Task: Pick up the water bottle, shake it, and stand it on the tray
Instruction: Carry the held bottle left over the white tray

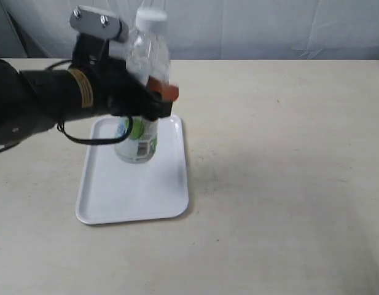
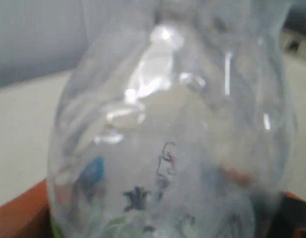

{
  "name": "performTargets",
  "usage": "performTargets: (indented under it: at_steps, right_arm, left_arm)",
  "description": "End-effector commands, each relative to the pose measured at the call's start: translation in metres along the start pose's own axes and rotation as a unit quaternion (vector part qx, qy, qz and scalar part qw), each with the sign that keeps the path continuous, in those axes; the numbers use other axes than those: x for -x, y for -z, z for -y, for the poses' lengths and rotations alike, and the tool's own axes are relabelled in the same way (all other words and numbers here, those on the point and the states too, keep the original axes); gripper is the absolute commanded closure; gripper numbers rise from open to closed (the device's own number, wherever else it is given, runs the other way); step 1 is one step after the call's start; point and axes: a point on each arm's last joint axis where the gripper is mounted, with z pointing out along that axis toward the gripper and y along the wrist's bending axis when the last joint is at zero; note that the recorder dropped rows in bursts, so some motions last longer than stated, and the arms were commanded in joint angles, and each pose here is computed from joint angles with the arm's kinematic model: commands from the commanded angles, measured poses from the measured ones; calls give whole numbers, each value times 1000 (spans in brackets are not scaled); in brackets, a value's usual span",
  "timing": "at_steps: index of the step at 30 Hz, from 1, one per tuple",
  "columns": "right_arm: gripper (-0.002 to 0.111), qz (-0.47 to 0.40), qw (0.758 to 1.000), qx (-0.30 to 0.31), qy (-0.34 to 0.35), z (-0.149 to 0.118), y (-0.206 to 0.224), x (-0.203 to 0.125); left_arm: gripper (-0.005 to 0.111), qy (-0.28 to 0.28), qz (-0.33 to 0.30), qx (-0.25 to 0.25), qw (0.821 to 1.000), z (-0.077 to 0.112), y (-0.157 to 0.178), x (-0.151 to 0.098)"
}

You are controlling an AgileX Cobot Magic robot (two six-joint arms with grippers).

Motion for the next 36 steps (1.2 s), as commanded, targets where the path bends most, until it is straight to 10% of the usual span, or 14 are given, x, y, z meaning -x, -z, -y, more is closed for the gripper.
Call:
performTargets:
  at_steps: [1,6,11,17,19,22,24,26,31,33,36]
  right_arm:
    - [104,2,1000,-2,2,0,0,0]
    - [104,2,1000,-2,2,0,0,0]
    - [104,2,1000,-2,2,0,0,0]
    - [104,2,1000,-2,2,0,0,0]
    - [104,2,1000,-2,2,0,0,0]
    - [104,2,1000,-2,2,0,0,0]
    - [104,2,1000,-2,2,0,0,0]
    - [104,2,1000,-2,2,0,0,0]
    - [104,2,1000,-2,2,0,0,0]
    - [104,2,1000,-2,2,0,0,0]
    - [104,2,1000,-2,2,0,0,0]
  left_arm:
    - [107,-30,177,-29,983,19,60,95]
    - [107,63,-13,-2,998,1,9,-10]
    - [107,24,138,-122,983,28,39,34]
    - [107,122,11,95,988,-37,43,22]
    - [107,149,39,95,983,-46,45,22]
    - [107,-18,96,-30,995,0,48,32]
    - [107,-137,118,-160,970,42,55,33]
    - [107,-156,107,-201,961,56,57,31]
    - [107,80,-3,75,994,-12,49,25]
    - [107,68,9,78,995,-21,51,26]
    - [107,-12,98,-55,994,13,57,38]
